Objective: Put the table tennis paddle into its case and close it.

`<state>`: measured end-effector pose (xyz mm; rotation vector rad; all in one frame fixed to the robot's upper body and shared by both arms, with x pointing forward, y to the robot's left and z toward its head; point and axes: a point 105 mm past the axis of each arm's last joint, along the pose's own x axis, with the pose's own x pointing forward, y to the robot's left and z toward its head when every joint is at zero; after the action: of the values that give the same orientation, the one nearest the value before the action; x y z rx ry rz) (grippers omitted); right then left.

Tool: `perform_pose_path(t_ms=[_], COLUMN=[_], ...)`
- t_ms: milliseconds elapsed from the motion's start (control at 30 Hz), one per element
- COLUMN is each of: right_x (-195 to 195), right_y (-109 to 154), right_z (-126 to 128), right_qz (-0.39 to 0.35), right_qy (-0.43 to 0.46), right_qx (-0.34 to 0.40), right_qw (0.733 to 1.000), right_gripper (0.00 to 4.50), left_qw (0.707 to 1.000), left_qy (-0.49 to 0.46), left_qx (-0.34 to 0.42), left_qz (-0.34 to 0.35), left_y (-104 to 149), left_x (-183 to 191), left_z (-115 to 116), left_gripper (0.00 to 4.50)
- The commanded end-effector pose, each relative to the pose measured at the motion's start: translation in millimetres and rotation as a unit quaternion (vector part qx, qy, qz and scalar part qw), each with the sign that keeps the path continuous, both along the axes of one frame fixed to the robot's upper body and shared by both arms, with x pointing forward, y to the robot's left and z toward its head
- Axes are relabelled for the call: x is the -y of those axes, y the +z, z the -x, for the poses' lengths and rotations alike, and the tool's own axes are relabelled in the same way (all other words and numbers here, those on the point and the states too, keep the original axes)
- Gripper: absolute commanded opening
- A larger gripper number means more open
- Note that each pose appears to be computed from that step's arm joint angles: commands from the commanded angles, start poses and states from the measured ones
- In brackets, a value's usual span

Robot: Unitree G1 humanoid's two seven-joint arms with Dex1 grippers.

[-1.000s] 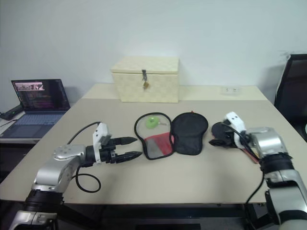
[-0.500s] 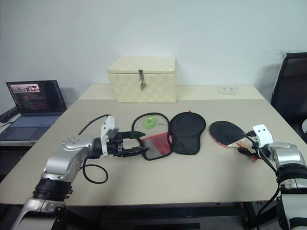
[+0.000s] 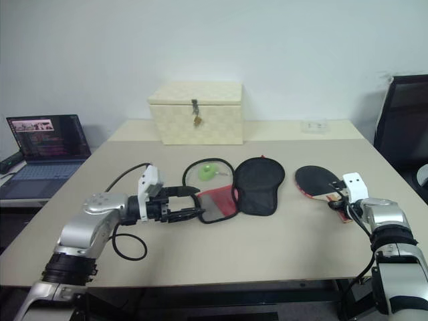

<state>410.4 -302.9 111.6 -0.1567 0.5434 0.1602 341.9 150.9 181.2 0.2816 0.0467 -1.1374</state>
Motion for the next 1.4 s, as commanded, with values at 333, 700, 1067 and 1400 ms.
perform_pose_path(t_ms=[333,700,1067,1400], right_x=[-35,-187,-201,-204], right_y=[95,63,43,36], right_z=[6,24,-19,-35], right_qz=[-0.048,-0.173,-0.158,-0.138], right_qy=[-0.008,0.033,-0.008,-0.017], right_qx=[0.13,0.097,0.099,0.104], right_qw=[0.99,0.98,0.982,0.985], right_gripper=[1.05,1.05,1.05,1.05], left_qw=[0.999,0.999,0.999,0.998], left_qy=[0.017,0.021,0.03,0.04], left_qx=[0.035,0.037,0.042,0.039], left_qz=[0.008,0.012,0.008,0.004], left_y=[16,16,16,14], left_x=[-9,-7,-11,-15], left_z=[2,-1,3,5], left_gripper=[3.8,3.8,3.8,3.8])
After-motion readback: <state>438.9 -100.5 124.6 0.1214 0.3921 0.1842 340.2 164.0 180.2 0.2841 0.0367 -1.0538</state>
